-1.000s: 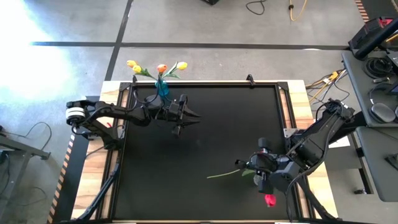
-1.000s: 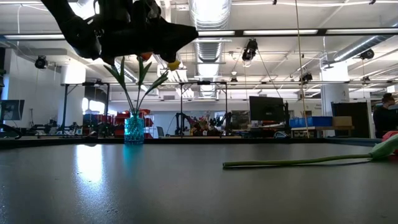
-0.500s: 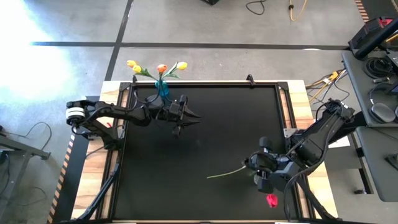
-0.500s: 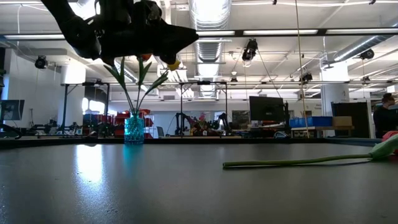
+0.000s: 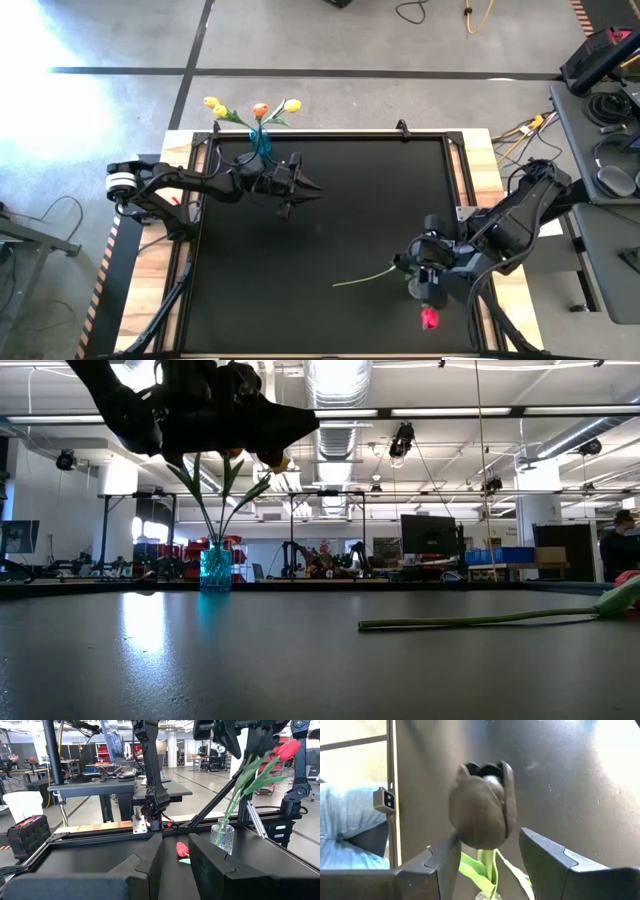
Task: Sort flowers into vase by color
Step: Put the red flower into the transparent vase
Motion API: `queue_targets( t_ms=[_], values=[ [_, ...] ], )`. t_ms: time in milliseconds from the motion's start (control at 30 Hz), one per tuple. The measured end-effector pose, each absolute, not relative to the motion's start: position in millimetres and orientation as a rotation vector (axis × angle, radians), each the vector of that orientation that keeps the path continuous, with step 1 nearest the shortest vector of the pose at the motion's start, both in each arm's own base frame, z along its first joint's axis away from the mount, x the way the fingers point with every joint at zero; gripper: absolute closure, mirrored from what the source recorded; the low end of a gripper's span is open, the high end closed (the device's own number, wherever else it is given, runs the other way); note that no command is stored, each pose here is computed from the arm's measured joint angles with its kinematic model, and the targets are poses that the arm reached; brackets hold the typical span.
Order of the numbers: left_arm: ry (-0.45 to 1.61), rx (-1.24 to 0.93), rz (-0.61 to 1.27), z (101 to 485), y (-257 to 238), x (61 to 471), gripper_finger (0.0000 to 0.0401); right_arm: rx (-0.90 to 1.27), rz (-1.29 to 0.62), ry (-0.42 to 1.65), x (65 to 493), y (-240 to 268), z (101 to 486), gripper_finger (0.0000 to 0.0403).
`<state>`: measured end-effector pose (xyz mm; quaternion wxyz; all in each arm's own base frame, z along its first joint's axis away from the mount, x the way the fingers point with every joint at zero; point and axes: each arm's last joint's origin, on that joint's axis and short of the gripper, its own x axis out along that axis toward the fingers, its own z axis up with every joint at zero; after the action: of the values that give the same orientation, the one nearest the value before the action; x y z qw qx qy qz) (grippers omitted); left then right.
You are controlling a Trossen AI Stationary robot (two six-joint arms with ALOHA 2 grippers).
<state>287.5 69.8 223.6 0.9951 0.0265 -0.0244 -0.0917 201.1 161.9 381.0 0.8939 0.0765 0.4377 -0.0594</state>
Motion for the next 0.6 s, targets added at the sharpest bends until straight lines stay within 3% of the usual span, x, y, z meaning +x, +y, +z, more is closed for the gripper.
queue_targets(
  t_ms=[400,600],
  values=[
    [-0.005,0.019,-0.231,222,63,291,0.0322,0.19,-0.101,0.93,187,151,416,0.0217],
    [0.122,0.071,-0.24,226,47,305,0.0322,0.197,-0.169,1.012,172,138,428,0.0261]
  ],
)
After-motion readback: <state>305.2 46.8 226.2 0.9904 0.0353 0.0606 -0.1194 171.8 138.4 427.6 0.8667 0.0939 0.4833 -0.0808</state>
